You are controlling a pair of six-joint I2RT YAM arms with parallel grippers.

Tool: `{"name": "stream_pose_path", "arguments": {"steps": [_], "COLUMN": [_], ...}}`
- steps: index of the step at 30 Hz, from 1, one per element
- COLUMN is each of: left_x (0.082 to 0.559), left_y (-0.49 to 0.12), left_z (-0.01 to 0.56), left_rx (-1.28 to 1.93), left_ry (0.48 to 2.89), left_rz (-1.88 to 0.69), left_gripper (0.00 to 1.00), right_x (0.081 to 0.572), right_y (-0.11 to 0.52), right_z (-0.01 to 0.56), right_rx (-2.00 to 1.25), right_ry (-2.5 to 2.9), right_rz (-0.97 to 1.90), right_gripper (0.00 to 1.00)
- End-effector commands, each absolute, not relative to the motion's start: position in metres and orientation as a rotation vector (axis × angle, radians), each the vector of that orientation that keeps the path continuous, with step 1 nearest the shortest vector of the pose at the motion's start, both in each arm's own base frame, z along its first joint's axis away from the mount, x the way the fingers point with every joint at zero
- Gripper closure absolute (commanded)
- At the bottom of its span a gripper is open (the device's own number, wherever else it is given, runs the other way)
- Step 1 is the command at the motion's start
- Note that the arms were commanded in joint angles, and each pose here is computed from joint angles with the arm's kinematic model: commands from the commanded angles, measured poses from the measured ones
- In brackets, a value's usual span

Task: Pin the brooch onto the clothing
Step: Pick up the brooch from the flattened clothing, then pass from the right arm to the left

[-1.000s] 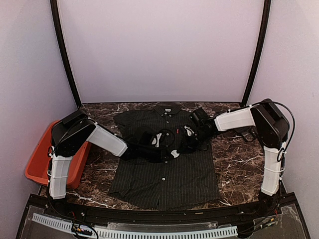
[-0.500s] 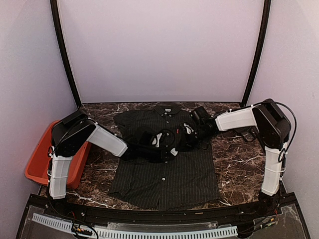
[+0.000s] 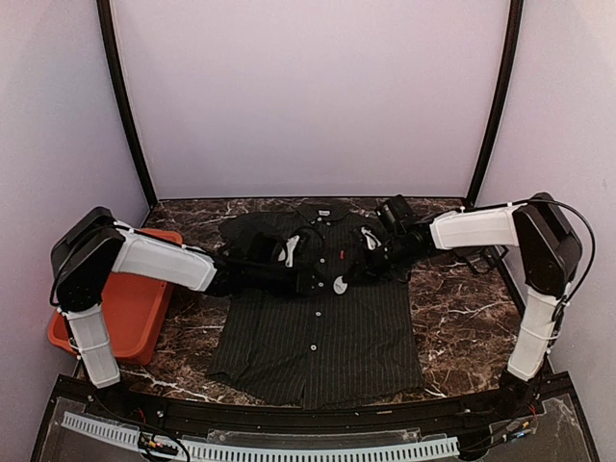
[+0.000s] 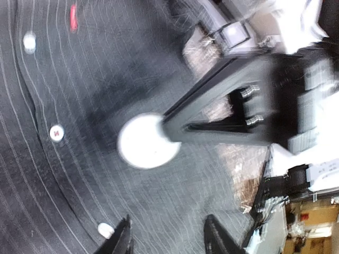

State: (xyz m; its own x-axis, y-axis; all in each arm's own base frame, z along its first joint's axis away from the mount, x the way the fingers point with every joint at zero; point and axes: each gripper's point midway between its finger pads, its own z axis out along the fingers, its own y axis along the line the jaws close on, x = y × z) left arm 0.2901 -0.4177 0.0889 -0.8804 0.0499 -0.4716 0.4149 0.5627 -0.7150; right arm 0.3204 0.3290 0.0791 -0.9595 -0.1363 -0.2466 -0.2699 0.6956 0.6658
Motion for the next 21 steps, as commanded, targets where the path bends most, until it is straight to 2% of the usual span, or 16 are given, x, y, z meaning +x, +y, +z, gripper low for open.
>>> {"name": "stream_pose_path", "arguments": {"steps": [1,4,8,21], "left_x": [0.293,0.294,0.289,0.238], "left_y": [-0.396,-0.379,-0.355,-0.338], "left_z": [0.162,0.2,0.23,0.252], "left_rx": [0.476,0.542,0.649,1.026], "left_ry": [2.3,2.236,2.2,2.134], "left_rz": [-1.14,-1.101,-1.054,-1.169], "left_gripper": [0.44,0.29,0.04,0.01], "right_x": [0.308,0.297,0.276,0.228], "right_y": [0.327,0.331,0.339,0.387], "right_z": [0.101,0.123,0.157,0.222], "right_rx": [-0.354,-0.409,-0.516,-0.86], "right_ry": [2.678,2.615,2.517,2.272], "right_rz": [1.134,1.16,1.188,1.301], "right_gripper": [1.0,1.0,1.0,1.0]}}
